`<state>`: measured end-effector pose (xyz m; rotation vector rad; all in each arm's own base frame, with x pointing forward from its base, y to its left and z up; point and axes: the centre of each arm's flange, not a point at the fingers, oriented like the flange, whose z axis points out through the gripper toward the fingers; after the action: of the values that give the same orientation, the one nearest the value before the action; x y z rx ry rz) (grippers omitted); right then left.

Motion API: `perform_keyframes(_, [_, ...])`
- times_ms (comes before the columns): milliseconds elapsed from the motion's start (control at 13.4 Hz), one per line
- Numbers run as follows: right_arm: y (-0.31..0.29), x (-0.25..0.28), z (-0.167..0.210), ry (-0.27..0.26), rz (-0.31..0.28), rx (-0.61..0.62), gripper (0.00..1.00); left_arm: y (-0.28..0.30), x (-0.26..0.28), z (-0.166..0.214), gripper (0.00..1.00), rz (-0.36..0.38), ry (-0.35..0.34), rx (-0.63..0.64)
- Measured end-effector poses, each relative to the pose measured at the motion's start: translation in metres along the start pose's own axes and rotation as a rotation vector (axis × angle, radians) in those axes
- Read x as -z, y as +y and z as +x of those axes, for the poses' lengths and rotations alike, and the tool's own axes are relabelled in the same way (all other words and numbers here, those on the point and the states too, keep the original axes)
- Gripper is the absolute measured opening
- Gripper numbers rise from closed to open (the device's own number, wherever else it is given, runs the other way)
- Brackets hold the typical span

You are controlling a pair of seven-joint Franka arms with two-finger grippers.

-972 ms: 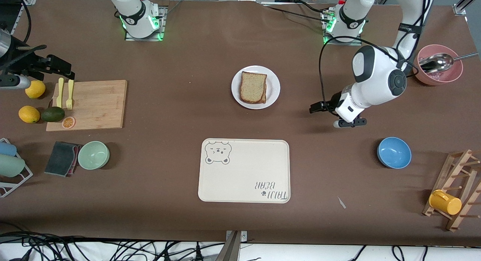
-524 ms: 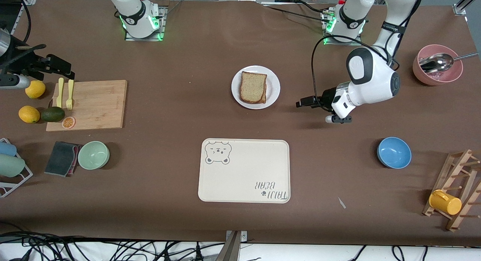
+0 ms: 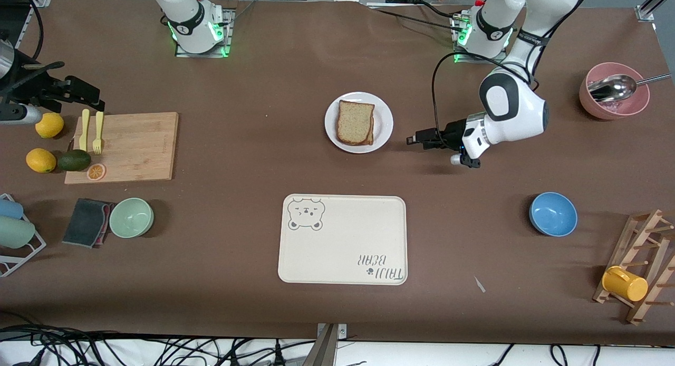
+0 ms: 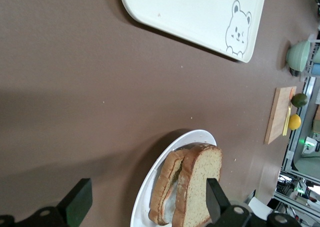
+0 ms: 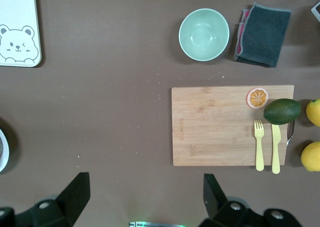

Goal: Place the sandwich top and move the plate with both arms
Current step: 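Move the left gripper to the rim of the white plate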

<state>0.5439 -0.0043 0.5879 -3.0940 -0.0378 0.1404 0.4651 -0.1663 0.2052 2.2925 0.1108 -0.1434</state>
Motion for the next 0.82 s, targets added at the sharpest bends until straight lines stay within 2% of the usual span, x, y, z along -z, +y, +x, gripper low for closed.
perform_keyframes(299, [0.000, 0.000, 0.000, -0.002, 0.001, 0.003, 1.00, -0.019, -0.013, -0.018, 1.00, -0.049, 0.016, -0.064])
perform_keyframes(823, [-0.001, -0.001, -0.001, -0.007, 0.009, 0.004, 1.00, -0.027, -0.047, -0.059, 1.00, -0.130, 0.014, -0.092])
